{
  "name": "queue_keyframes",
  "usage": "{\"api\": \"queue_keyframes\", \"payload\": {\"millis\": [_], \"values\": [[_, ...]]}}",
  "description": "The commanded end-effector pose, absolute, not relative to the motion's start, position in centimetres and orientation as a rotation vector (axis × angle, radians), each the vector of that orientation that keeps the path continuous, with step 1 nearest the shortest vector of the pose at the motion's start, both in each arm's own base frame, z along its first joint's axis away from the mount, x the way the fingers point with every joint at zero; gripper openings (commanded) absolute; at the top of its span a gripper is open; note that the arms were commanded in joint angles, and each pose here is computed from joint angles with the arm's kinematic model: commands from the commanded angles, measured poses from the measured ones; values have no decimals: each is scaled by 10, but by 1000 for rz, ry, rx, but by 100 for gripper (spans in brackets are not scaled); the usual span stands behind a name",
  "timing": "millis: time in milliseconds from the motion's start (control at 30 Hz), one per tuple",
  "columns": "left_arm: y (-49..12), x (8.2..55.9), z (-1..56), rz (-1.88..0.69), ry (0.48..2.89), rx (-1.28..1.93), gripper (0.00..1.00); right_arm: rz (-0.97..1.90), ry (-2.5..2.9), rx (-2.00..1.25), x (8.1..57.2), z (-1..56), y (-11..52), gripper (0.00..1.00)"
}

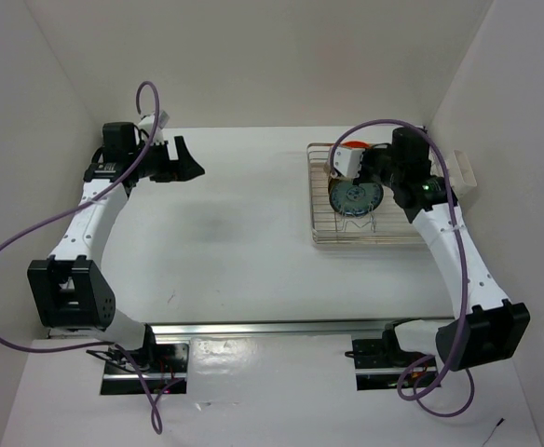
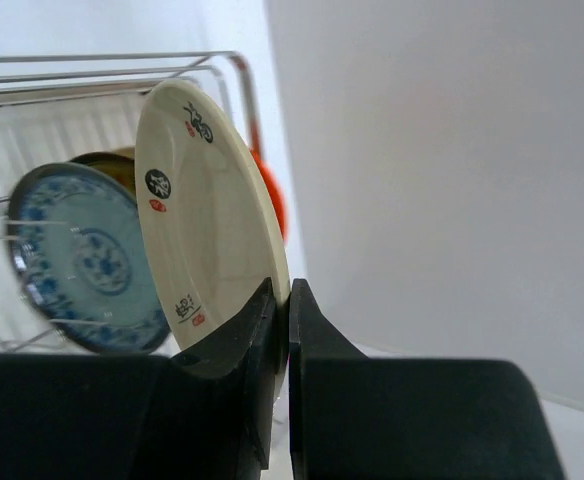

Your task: Load the plates into the dish rack

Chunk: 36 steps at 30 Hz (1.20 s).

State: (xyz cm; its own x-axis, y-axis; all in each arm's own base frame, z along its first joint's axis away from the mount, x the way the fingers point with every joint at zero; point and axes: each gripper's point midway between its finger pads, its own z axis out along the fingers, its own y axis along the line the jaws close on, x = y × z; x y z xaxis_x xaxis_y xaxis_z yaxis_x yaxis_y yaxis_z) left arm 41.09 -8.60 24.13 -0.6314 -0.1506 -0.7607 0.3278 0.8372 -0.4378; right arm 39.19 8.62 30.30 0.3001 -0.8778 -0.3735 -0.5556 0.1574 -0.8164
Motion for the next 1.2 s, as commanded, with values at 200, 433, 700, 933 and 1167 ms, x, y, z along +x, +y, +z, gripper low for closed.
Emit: {"api": "queue_keyframes", "payload": {"millis": [200,433,700,933,1167], "values": [[-89,416,243,-743,2131,117,100,-502,1282,-1488,404,332,80,0],[-89,417,239,-745,2139,113,100,-384,1340,-1504,387,316,84,0],[-89,414,231,-750,2158,106,100,-306,1423,-1478,363,304,82,0],[-90,413,232,-760,2156,111,100,-341,1451,-1498,360,292,75,0],[-92,411,229,-773,2163,113,100,-390,1430,-1539,372,284,72,0]]}}
